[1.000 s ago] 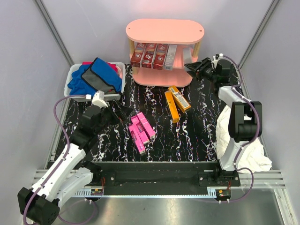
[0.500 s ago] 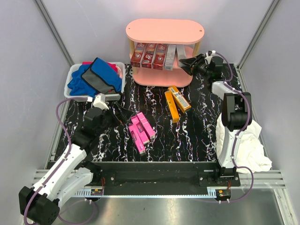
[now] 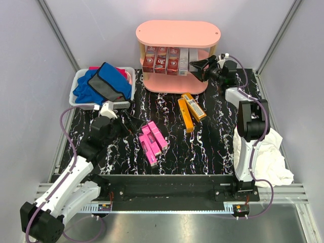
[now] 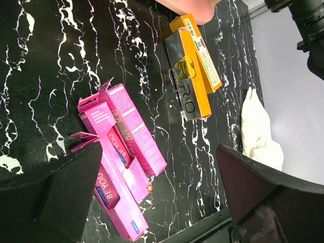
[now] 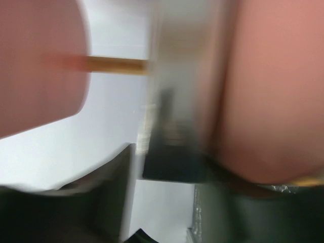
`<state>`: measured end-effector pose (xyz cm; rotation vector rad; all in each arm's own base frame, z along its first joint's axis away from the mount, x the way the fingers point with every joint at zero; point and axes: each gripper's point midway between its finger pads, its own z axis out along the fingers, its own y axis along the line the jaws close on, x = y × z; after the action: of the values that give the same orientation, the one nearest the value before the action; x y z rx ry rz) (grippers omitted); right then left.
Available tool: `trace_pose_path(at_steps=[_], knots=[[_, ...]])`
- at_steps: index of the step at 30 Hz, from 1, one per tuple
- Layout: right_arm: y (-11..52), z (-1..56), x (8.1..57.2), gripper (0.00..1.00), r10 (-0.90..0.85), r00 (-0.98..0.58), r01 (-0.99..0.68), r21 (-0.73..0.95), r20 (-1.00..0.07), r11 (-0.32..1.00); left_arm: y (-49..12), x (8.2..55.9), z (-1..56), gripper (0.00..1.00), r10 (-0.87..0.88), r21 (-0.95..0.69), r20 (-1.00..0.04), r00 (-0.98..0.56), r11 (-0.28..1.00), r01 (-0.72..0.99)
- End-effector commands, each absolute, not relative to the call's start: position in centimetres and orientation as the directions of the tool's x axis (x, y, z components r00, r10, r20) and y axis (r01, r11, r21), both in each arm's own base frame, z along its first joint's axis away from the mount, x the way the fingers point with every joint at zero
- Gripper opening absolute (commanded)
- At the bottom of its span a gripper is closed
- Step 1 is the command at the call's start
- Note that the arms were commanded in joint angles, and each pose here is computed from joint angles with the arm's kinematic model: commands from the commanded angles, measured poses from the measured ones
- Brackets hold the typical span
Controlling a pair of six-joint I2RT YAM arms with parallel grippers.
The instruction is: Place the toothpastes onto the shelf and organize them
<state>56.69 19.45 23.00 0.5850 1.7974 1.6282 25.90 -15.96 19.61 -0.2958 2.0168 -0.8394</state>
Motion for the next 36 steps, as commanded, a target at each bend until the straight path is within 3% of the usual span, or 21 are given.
trace_pose_path(at_steps=[1, 3, 6, 22, 28, 36], knots=[[20.0, 22.5, 55.7, 0.75, 0.701, -0.701, -0.055, 0.989, -0.136, 0.137, -15.5, 26.0, 20.4, 0.99, -0.505, -0.652, -0.683, -0.527, 0.747, 0.129], [19.7, 22.5, 55.2, 0.89, 0.705, -0.696, -0.043, 0.988, -0.136, 0.148, -15.4, 25.9, 20.5, 0.99, -0.504, -0.650, -0.685, -0.526, 0.749, 0.129], [19.2, 22.8, 54.6, 1.00, 0.703, -0.692, -0.043, 0.981, -0.164, 0.187, -15.4, 25.7, 20.2, 0.99, -0.498, -0.648, -0.683, -0.534, 0.750, 0.130], [16.5, 27.1, 48.1, 1.00, 0.721, -0.652, -0.135, 0.971, -0.236, 0.197, -15.4, 24.4, 19.8, 0.99, -0.498, -0.663, -0.667, -0.554, 0.736, 0.137], [15.9, 26.9, 42.5, 1.00, 0.709, -0.651, -0.128, 0.960, -0.270, 0.248, -15.9, 23.7, 18.5, 0.99, -0.484, -0.675, -0.632, -0.606, 0.728, 0.122], [14.1, 21.8, 33.2, 1.00, 0.709, -0.627, -0.009, 0.913, -0.322, 0.407, -17.0, 23.1, 13.6, 0.97, -0.419, -0.660, -0.533, -0.735, 0.749, 0.052]])
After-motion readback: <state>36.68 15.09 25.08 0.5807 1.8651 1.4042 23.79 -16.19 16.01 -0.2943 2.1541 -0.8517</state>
